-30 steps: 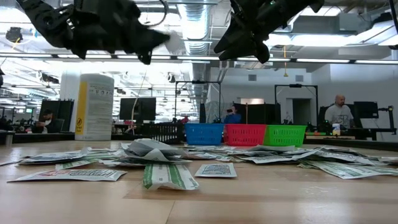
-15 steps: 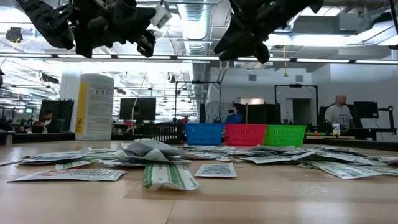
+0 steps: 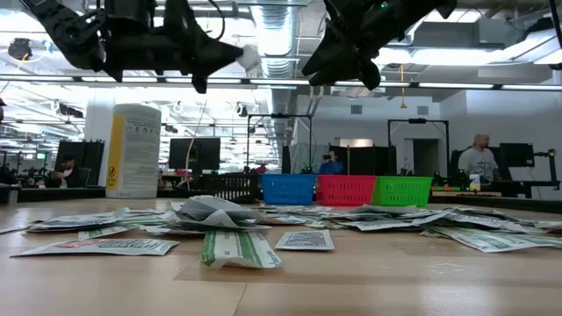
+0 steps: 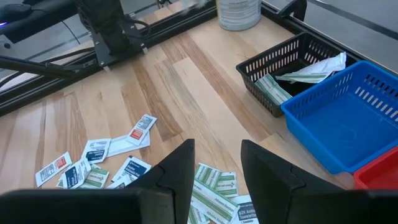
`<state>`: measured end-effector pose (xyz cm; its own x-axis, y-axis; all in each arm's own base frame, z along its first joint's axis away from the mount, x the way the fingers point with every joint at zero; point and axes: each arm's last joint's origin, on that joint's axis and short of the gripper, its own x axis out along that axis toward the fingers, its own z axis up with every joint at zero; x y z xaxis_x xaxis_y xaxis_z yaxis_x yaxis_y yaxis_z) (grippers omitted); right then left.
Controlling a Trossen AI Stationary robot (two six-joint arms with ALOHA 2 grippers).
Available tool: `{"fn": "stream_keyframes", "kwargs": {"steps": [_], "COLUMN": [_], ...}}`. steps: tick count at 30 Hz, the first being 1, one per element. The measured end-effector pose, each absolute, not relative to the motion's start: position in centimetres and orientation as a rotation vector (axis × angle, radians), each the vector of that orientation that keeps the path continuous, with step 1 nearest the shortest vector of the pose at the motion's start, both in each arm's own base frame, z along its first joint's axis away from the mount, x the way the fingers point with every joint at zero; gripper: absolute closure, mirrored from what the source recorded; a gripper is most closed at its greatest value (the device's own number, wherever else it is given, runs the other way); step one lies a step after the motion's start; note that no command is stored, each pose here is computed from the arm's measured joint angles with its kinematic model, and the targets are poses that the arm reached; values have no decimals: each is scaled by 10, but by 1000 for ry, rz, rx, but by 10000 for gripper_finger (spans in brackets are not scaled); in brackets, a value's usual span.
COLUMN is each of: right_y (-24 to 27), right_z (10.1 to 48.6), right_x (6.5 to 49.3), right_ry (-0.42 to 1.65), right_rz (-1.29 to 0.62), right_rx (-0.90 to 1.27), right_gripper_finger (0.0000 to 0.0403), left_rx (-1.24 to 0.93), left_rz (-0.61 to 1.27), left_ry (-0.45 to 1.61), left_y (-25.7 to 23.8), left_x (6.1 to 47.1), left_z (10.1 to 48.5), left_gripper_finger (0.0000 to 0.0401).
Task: Pick & Place First Aid Supplies
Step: Put the green bandage pack in the black bin
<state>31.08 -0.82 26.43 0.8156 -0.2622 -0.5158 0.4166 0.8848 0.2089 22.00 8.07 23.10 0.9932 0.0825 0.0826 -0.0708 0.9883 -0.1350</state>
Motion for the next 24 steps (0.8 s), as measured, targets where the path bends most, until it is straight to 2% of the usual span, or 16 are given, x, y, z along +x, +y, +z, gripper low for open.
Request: {"fn": "stream_keyframes", "kwargs": {"steps": [12, 19, 24], "right_y": [-12, -22, -27], "right_z": [263, 263, 263], "right_x": [310, 309, 309], "right_ry": [511, 518, 517], "right_rz": [-384, -409, -419], "right_rx": [323, 305, 294], "right_gripper_finger": [277, 277, 277], "left_rx": [-155, -197, -289], "left_rz": [323, 561, 629], "left_ry": [-43, 75, 142], "left_y": [109, 140, 156], "left_x": [218, 216, 213], "left_z": [216, 183, 160], "left_gripper_finger": [380, 380, 380]}}
